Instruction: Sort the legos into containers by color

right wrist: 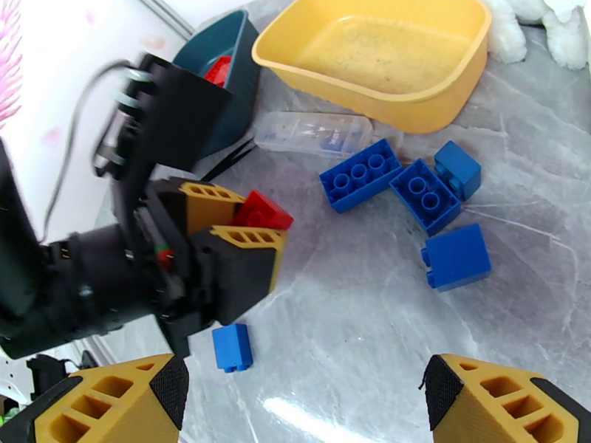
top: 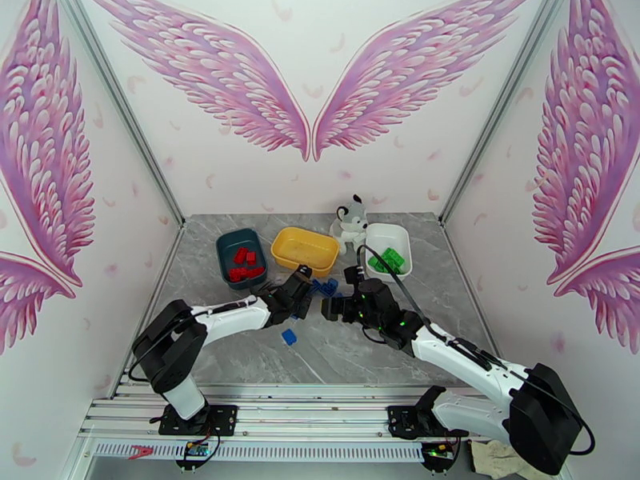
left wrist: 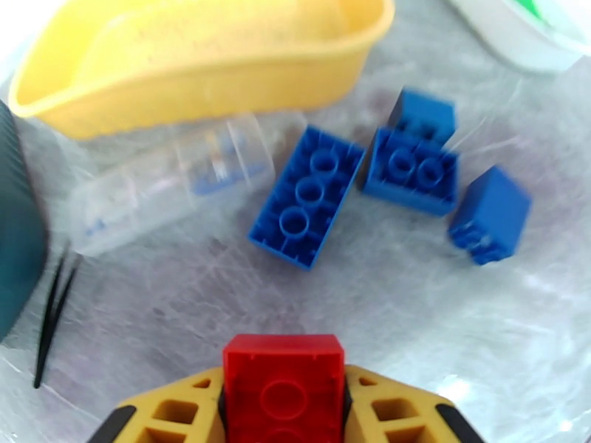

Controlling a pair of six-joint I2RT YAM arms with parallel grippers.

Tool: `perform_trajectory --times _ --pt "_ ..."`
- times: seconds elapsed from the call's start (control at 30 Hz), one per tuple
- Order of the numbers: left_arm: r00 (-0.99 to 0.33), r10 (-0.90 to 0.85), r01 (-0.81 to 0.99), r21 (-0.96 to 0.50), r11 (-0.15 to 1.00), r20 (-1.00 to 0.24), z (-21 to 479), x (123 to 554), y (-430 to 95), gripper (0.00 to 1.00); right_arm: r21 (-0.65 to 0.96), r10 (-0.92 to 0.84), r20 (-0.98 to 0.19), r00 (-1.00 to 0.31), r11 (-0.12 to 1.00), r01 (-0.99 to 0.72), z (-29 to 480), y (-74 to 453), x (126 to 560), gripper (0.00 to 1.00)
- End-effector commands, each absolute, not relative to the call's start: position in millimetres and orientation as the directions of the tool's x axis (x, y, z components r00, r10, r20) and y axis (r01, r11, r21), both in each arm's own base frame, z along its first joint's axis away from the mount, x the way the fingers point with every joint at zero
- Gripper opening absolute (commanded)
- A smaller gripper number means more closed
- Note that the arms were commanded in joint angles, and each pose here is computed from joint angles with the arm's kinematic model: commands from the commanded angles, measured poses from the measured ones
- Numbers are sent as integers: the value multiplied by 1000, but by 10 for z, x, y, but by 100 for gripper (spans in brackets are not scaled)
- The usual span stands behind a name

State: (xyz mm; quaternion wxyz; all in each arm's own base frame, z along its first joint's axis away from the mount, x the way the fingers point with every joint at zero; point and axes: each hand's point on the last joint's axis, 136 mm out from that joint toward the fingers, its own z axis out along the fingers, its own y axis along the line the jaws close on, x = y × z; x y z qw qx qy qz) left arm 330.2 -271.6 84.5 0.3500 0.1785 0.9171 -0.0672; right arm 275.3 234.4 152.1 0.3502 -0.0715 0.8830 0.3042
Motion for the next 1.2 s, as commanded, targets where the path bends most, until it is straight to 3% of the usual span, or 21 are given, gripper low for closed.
perform_trajectory --times 0.0,0.43,0.73,1.17 --pt "-702 270 371 -16 928 -659 852 3248 -2657 31 505 91 -654 -751 792 -343 1504 2363 2754 90" --pt "-761 307 373 1 928 -572 337 3277 -2731 32 502 93 -652 -753 797 -336 1494 2352 2760 90" --pt "-775 324 368 29 929 -543 280 3317 -2737 56 499 95 -653 -751 800 -333 1497 2336 2758 90" --pt "-785 392 403 85 911 -479 262 3328 -2772 53 494 101 -660 -745 805 -328 1522 2304 2753 90"
